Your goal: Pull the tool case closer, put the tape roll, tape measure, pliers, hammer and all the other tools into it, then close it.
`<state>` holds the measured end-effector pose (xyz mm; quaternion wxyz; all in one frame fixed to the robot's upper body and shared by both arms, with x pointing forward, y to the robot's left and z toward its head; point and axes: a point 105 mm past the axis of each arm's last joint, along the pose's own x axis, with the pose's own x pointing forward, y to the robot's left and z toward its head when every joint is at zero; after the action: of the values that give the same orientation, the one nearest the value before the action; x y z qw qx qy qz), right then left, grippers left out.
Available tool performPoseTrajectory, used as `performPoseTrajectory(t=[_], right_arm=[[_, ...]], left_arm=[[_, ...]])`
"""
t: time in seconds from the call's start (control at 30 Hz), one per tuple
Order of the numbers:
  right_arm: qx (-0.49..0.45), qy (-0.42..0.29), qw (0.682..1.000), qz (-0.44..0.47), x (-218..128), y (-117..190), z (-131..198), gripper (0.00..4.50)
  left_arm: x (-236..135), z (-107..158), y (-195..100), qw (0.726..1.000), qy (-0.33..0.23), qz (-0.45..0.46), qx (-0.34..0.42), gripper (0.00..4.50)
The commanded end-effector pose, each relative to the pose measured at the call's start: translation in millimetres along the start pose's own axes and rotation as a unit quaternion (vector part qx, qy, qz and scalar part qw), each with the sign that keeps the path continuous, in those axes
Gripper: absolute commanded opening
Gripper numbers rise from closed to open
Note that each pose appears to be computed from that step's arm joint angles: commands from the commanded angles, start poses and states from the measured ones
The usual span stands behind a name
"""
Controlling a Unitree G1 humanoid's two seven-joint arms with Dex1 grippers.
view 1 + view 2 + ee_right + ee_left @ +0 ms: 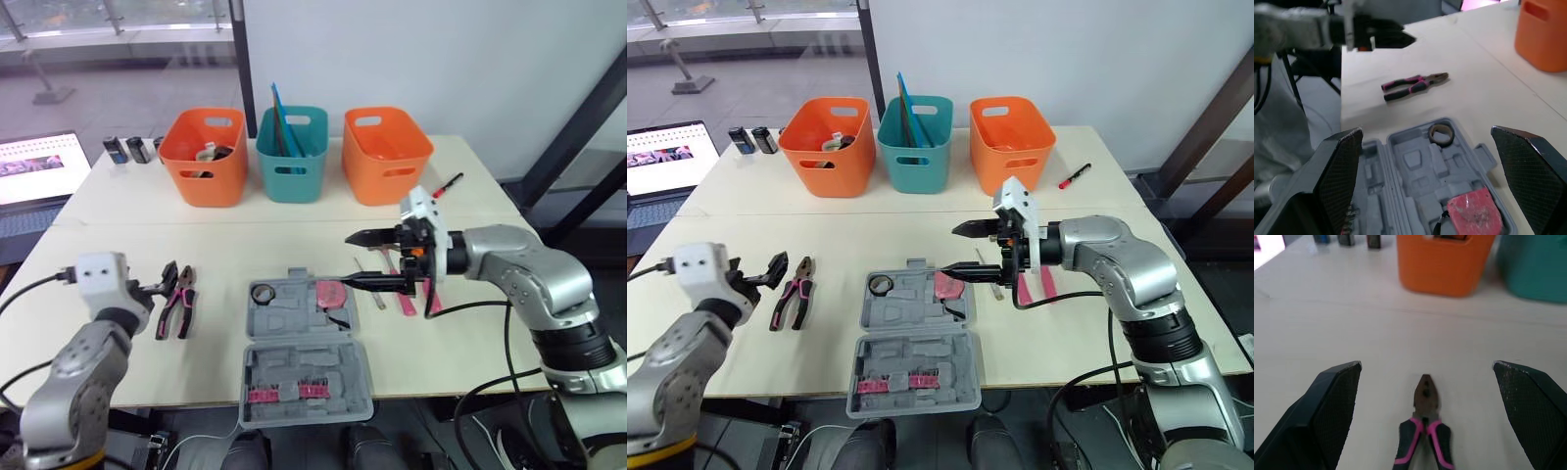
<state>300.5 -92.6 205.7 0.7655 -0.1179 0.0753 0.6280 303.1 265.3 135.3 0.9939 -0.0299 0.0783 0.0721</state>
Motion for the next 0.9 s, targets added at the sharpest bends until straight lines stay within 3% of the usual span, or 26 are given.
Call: performPoseTrajectory(t=[0.03, 0.53, 0.9], right_arm=[[-0.049, 0.001, 0.998, 0.024, 4, 9, 16, 4.43], [-0.088, 0.040, 0.995, 0.017, 12, 8, 1, 4.43], [-0.099, 0.055, 0.994, 0.012, 14, 5, -3, 4.43]], left_arm=[[8, -1, -5, 1.000, 0.028, 0.000, 0.011, 4.50], [46, -60, -4, 0.991, 0.128, -0.024, -0.002, 4.50], [48, -80, -5, 0.986, 0.163, -0.003, -0.018, 4.50]])
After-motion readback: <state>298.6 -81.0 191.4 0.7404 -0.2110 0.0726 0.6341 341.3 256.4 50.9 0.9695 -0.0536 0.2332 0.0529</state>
